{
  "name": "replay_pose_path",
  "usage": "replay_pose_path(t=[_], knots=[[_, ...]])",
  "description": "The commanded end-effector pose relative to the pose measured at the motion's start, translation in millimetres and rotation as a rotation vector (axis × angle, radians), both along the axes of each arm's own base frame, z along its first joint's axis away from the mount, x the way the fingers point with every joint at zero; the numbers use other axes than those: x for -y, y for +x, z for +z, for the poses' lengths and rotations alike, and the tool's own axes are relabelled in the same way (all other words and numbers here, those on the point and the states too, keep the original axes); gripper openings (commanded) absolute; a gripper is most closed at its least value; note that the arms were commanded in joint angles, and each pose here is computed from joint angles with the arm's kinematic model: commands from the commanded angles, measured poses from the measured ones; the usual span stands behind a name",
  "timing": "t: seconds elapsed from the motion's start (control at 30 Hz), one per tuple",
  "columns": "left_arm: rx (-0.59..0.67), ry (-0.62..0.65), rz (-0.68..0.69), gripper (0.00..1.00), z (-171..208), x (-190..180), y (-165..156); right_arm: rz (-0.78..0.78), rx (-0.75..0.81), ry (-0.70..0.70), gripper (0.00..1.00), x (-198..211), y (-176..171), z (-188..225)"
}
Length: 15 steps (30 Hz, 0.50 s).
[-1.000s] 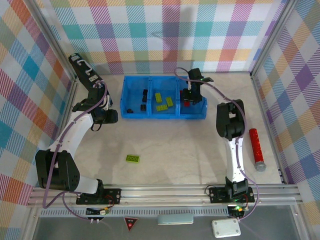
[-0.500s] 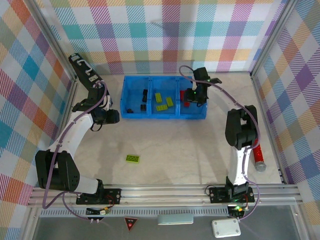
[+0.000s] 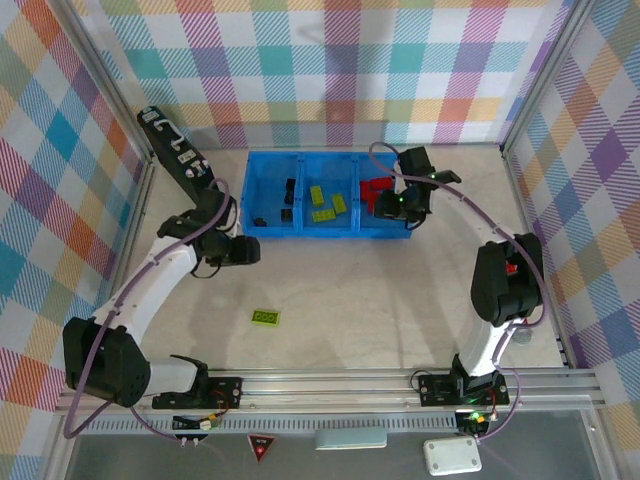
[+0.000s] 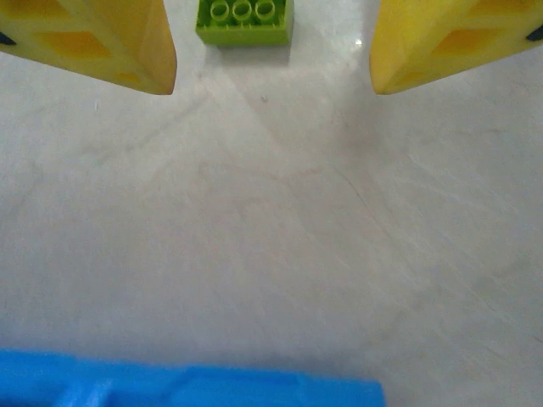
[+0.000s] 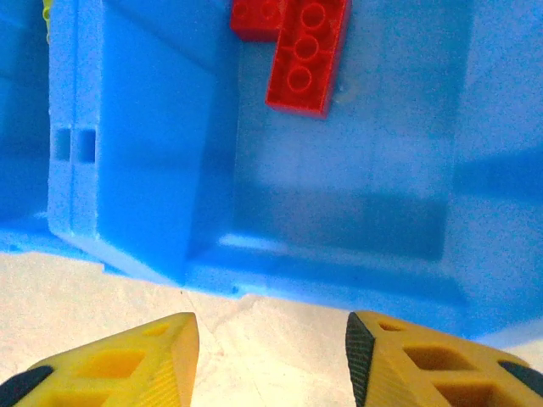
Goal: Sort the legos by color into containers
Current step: Pick up the lego from the middle-left of the table.
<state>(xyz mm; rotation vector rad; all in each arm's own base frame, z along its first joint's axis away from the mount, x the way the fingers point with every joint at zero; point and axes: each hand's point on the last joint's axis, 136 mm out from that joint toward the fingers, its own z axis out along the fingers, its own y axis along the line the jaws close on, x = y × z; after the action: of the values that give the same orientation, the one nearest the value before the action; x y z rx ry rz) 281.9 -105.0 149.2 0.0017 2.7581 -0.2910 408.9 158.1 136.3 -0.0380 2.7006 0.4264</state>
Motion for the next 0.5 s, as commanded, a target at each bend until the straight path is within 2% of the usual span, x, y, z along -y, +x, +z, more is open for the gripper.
replay_pose_path(t=[0.0, 0.17, 0.47], knots=[[-0.063, 0.060, 0.018, 0.64, -12.3, 1.1, -27.2, 0.003, 0.013, 0.024, 0.51, -0.7, -11.8, 10.8], [-0.094, 0.072, 0.000, 0.74, -28.0, 13.9, -51.4, -0.001, 0.011, 0.031, 0.51, 2.2, -23.7, 11.3], [-0.137, 0.104, -0.035, 0.82, -56.7, 24.7, -79.7, -0.003, 0.007, 0.046, 0.51, 4.8, -39.3, 14.3]])
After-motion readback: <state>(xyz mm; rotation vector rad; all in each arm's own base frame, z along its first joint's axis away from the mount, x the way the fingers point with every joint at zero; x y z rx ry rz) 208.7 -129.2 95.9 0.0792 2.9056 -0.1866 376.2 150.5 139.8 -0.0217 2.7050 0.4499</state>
